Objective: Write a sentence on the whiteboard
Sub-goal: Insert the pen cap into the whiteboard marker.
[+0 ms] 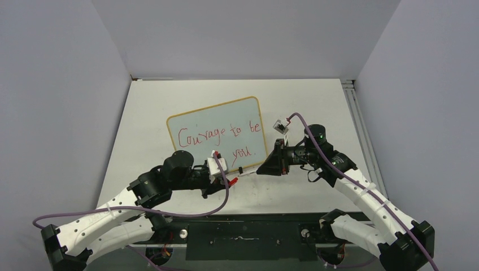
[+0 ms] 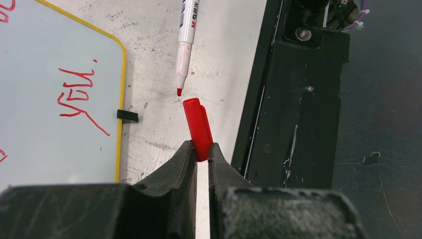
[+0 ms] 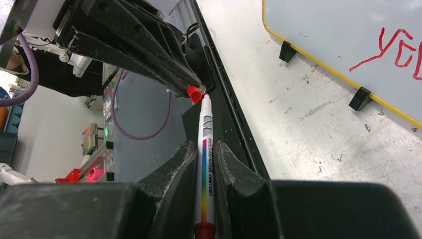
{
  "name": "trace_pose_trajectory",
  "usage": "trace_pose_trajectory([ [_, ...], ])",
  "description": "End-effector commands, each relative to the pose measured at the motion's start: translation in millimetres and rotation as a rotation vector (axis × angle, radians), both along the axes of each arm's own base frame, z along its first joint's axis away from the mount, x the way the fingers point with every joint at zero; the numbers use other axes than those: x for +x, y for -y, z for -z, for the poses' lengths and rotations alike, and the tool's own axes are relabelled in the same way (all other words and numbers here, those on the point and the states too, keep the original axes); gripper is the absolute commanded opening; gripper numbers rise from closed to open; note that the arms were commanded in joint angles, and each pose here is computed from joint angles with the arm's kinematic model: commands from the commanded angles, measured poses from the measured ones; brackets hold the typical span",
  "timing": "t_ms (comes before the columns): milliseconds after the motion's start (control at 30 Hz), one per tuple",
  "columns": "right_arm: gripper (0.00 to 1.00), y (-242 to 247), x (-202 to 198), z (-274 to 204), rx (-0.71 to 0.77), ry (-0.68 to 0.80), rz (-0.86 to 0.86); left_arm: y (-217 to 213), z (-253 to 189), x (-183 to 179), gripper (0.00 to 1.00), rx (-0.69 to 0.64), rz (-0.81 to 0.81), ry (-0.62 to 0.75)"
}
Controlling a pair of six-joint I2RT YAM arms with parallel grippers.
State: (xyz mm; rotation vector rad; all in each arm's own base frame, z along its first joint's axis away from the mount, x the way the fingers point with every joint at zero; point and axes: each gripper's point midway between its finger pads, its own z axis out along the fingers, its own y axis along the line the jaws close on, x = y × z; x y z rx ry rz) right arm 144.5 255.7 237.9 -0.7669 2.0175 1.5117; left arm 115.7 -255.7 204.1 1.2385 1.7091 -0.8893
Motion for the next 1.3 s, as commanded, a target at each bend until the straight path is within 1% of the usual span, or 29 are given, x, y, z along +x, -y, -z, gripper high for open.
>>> trace_pose_trajectory([
  [0, 0.05, -4, -2, -23, 0.046, 0.086, -0.044, 2, -7, 0, 0.00, -0.020, 0.017, 0.018],
  [433, 0.05, 1, -12, -22, 0.044, 0.096, -0.071, 2, -5, 4, 0.00, -0.014, 0.001, 0.024],
  [533, 0.05, 4, -14, -22, 0.020, 0.097, -0.078, 2, -7, 1, 0.00, -0.024, 0.014, 0.025],
  [800, 0.05, 4, -13, -35, 0.047, 0.128, -0.070, 4, -14, -6, 0.00, -0.058, 0.051, 0.026],
  [1267, 0.05, 3, -14, -37, 0.059, 0.121, -0.082, 5, -15, -11, 0.00, -0.067, 0.072, 0.020],
])
